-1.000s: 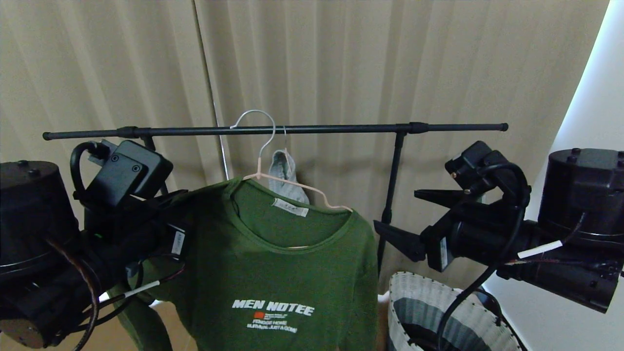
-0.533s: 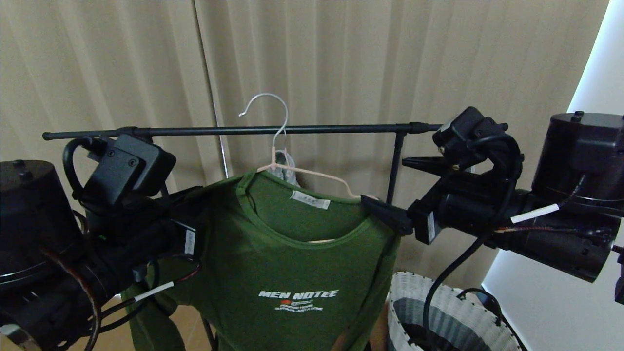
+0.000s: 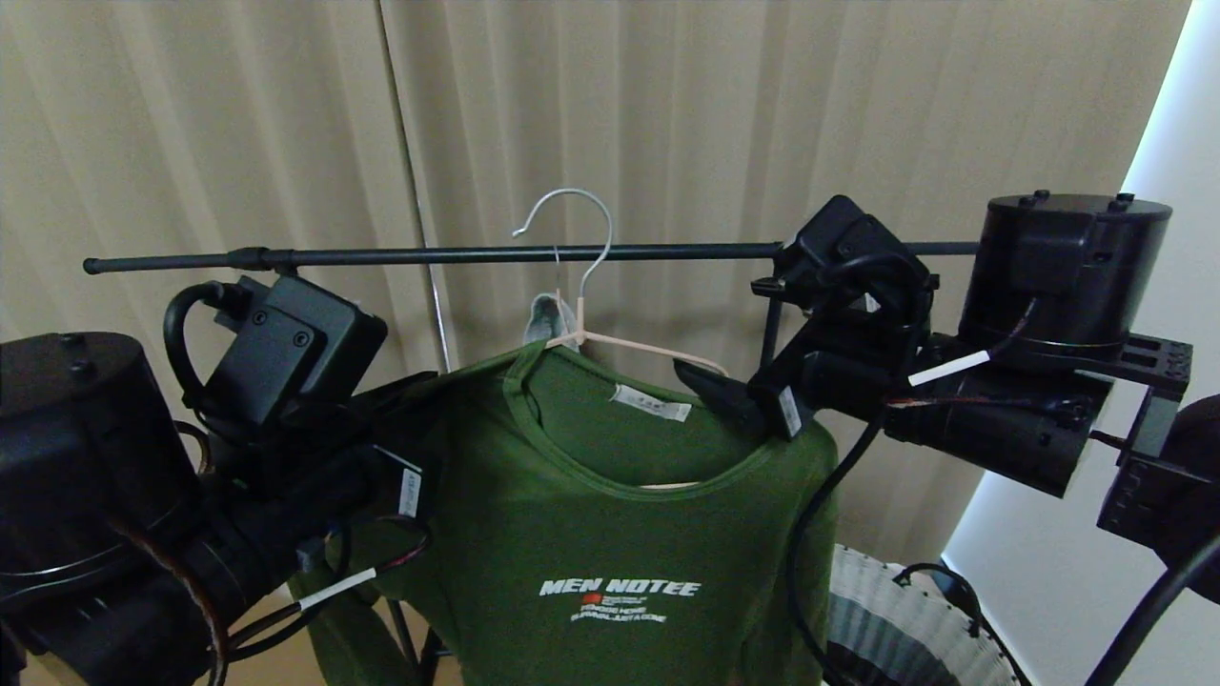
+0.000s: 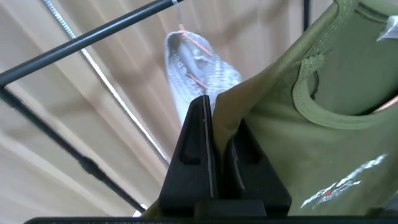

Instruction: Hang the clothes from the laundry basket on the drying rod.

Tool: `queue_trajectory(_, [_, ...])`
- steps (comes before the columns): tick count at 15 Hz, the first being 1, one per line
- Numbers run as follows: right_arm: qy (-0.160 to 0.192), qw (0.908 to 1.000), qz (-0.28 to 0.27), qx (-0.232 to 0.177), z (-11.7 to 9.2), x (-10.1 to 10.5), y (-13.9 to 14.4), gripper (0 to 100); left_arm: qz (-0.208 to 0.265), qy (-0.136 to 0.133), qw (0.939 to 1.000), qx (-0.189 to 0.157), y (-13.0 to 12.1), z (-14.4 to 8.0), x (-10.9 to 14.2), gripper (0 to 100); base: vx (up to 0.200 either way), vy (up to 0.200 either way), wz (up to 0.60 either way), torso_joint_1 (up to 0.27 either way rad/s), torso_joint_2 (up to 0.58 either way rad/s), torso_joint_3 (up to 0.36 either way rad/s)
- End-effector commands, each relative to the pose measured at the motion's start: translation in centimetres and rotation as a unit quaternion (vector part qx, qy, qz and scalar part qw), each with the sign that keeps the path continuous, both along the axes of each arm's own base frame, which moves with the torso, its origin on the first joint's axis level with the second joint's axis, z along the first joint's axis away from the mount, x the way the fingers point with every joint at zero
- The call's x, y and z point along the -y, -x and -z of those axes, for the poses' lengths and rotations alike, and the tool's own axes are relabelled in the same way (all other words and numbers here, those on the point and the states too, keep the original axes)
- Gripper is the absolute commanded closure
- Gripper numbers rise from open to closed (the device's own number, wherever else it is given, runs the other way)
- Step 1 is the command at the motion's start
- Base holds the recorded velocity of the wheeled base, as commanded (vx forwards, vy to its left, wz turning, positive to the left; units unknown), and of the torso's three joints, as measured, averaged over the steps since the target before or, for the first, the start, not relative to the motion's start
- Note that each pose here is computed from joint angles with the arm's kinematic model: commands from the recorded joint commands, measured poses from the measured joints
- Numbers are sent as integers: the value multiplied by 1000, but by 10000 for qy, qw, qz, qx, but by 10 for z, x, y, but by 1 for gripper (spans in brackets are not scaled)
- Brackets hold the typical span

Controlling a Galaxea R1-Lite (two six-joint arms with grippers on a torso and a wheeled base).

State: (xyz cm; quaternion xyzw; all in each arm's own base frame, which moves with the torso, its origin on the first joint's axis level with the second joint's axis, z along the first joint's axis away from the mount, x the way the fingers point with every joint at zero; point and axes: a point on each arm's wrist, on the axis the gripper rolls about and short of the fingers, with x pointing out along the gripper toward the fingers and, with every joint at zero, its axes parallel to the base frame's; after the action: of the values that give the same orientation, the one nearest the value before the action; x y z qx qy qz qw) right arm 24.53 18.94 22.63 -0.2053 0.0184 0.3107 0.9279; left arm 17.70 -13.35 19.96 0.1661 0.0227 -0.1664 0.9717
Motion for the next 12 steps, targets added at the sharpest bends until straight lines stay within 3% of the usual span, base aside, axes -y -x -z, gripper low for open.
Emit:
queue_trajectory(1, [104, 9999, -10, -39, 6, -6, -7, 0, 25, -20, 10000, -22, 0, 1, 1, 100, 0, 0, 0, 0, 0, 0])
queue_trajectory(3, [162, 9998, -16, -64, 10, -7, -9, 0, 32, -4, 10000, -5, 0, 1, 1, 100, 0, 0, 0, 0, 0, 0])
queue_trajectory(4, [161, 9998, -7, -74, 10, -7, -9, 100, 32, -14, 10000, -17, 1, 2, 1, 100, 0, 0, 0, 0, 0, 0])
queue_trajectory(12, [127, 9999, -22, -32, 8, -6, -7, 100, 42, -98, 9999, -87, 3, 7, -1, 100, 0, 0, 0, 0, 0, 0])
